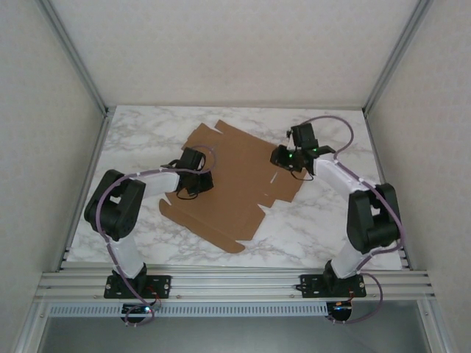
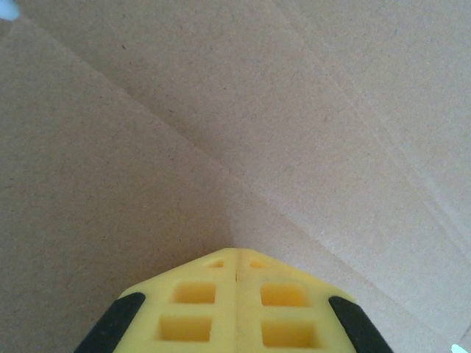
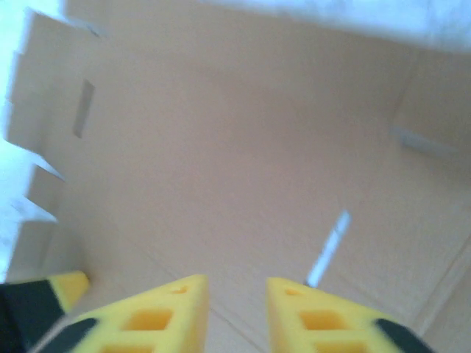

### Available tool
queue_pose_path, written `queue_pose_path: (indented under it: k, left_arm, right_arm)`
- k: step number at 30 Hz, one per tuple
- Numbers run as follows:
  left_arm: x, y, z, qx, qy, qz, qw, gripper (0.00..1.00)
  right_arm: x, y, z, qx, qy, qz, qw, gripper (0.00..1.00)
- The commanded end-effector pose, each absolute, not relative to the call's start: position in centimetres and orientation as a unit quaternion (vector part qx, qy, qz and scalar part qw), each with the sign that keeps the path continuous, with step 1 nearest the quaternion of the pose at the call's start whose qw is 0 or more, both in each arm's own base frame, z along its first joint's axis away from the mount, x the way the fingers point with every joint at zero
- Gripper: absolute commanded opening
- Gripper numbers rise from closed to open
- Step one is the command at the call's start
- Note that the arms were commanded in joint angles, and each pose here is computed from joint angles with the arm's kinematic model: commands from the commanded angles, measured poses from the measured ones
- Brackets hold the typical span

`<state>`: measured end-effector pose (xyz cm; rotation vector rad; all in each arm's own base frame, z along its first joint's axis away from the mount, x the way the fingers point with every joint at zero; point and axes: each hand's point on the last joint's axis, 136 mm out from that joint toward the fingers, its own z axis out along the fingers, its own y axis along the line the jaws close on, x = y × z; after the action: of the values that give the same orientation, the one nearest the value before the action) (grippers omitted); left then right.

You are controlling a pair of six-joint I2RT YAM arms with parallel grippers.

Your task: Fold the paper box

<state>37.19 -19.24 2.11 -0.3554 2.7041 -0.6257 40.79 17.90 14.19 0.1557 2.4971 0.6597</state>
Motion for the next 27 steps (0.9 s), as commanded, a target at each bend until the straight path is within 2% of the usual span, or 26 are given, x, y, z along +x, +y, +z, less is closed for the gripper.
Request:
queue_pose_path:
  k: [1, 5, 10, 14, 22, 27]
  left_arm:
    - [36.6, -18.1, 2.6, -0.119, 0.959, -0.193, 0.168, 0.00]
    - [36.4, -18.1, 2.7, -0.114, 0.959, -0.198, 0.170, 0.00]
    - [36.2, -17.9, 2.4, -0.117, 0.959, -0.198, 0.168, 0.00]
    - [36.1, -17.8, 2.3, -0.117, 0.959, -0.199, 0.166, 0.00]
    - [36.1, -18.0, 2.3, -0.119, 0.956, -0.210, 0.167, 0.00]
    - [36.1, -18.1, 2.6, -0.119, 0.954, -0.216, 0.170, 0.00]
  right_arm:
    - [44.2, 15.9, 16.8, 0.079, 0.914, 0.234, 0.322, 0.31]
    - [46.5, 11.6, 14.4, 0.119, 0.932, 0.182, 0.291, 0.34]
    - [47.5, 9.0, 10.3, 0.152, 0.937, 0.207, 0.236, 0.48]
    - [47.6, 9.1, 8.3, 0.152, 0.932, 0.251, 0.214, 0.52]
    - [48.0, 11.1, 6.4, 0.139, 0.917, 0.325, 0.187, 0.46]
    - [48.0, 11.4, 4.9, 0.140, 0.918, 0.331, 0.169, 0.42]
